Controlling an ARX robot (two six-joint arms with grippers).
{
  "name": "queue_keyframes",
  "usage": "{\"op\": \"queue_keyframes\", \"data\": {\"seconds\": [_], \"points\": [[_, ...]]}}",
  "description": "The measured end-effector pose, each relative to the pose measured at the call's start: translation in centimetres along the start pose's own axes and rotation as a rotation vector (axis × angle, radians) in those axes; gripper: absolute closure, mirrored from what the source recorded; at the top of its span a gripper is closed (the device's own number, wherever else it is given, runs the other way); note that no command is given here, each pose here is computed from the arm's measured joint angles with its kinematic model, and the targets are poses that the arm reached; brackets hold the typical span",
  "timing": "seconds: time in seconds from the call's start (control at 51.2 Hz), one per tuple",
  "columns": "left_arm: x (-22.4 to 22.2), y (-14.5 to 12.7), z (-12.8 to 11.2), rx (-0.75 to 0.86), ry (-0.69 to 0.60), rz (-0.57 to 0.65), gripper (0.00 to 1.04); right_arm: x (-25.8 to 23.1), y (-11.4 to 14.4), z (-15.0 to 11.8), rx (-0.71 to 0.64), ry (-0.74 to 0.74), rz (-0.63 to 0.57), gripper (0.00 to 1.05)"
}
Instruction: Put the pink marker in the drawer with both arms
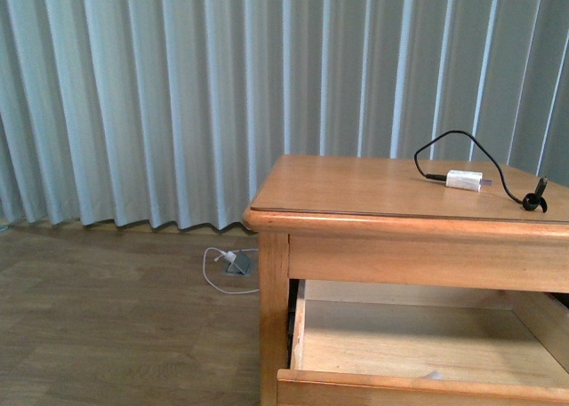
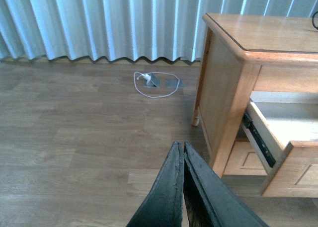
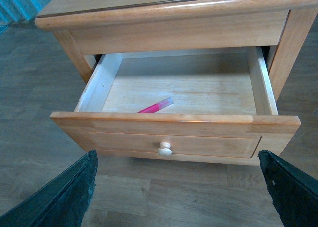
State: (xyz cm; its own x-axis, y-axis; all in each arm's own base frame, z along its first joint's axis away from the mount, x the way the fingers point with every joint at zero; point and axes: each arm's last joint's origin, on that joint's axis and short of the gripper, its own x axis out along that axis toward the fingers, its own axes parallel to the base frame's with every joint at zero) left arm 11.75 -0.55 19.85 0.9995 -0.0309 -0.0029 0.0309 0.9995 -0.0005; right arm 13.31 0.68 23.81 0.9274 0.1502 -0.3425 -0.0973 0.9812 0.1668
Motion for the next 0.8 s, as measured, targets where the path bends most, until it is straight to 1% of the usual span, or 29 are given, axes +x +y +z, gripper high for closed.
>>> {"op": "queue_keyframes", "data": {"seconds": [0.098, 0.488, 0.566, 0.644, 0.8], "points": [[-0.2, 0.5, -0.5, -0.002, -0.006, 0.036, 1.01, 0.0, 0.0, 0.0, 0.0, 0.0, 0.0, 0.08], [-1.0, 0.5, -2.0, -0.002, -0.003, 0.029, 1.01, 0.0, 0.0, 0.0, 0.0, 0.0, 0.0, 0.08], [-1.6, 0.5, -2.5, -0.002, 0.026, 0.028, 1.01, 0.0, 0.0, 0.0, 0.0, 0.0, 0.0, 0.08], [-2.0, 0.5, -2.6, -0.002, -0.005, 0.029, 1.01, 0.0, 0.0, 0.0, 0.0, 0.0, 0.0, 0.08], [-2.1, 0.5, -2.8, -0.001, -0.02, 0.028, 1.01, 0.0, 0.0, 0.0, 0.0, 0.001, 0.0, 0.08]]}}
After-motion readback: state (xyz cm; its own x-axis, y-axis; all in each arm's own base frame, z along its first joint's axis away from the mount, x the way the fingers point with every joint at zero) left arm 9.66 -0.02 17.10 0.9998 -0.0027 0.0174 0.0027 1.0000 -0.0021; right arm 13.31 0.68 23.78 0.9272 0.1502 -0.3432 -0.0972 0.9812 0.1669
